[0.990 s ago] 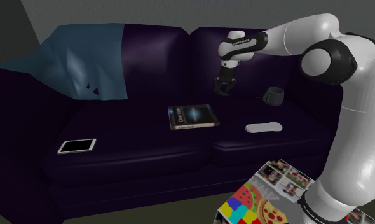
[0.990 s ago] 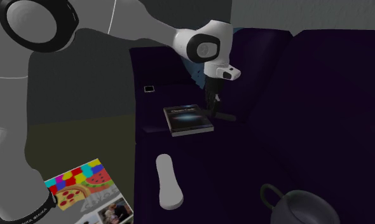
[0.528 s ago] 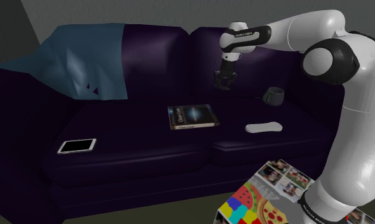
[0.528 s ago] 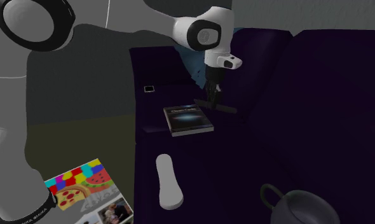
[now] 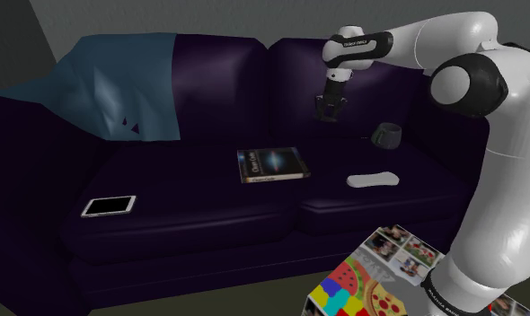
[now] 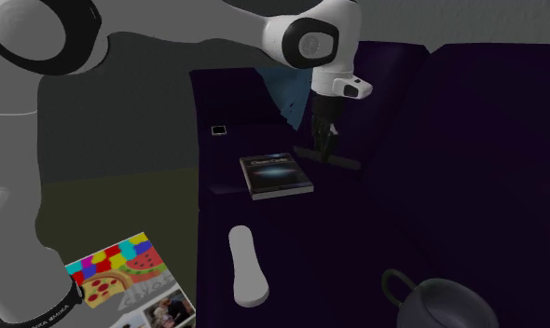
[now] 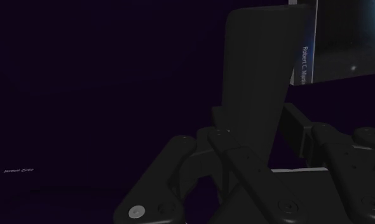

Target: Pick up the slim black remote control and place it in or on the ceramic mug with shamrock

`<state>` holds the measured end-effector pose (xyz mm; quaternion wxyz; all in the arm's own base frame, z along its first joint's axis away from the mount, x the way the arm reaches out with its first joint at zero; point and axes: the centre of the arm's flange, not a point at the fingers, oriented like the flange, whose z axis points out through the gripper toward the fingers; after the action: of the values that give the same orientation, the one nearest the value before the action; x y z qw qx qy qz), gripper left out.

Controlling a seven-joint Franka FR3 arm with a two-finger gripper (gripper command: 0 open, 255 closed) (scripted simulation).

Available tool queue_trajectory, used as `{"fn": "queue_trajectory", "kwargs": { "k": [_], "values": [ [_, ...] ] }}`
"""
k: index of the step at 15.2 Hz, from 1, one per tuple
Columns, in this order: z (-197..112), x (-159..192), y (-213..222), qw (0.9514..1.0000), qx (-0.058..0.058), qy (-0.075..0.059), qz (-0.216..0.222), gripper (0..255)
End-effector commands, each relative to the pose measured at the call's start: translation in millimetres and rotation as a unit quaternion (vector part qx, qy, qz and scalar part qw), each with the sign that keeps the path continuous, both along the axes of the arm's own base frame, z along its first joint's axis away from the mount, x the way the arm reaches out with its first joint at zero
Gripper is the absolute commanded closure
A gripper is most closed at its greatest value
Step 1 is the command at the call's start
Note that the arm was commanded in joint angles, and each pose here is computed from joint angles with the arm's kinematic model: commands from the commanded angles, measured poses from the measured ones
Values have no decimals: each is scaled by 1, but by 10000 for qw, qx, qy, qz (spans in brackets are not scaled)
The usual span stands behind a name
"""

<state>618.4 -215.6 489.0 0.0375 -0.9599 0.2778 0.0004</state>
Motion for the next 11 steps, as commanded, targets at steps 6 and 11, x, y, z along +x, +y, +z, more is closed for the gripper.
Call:
{"fn": "queue_trajectory", "kwargs": {
  "k": [6, 11],
  "values": [
    [0, -32, -86, 10000, -1, -4, 7, 255],
    [-2, -55, -147, 10000, -1, -4, 7, 255]
  ]
}}
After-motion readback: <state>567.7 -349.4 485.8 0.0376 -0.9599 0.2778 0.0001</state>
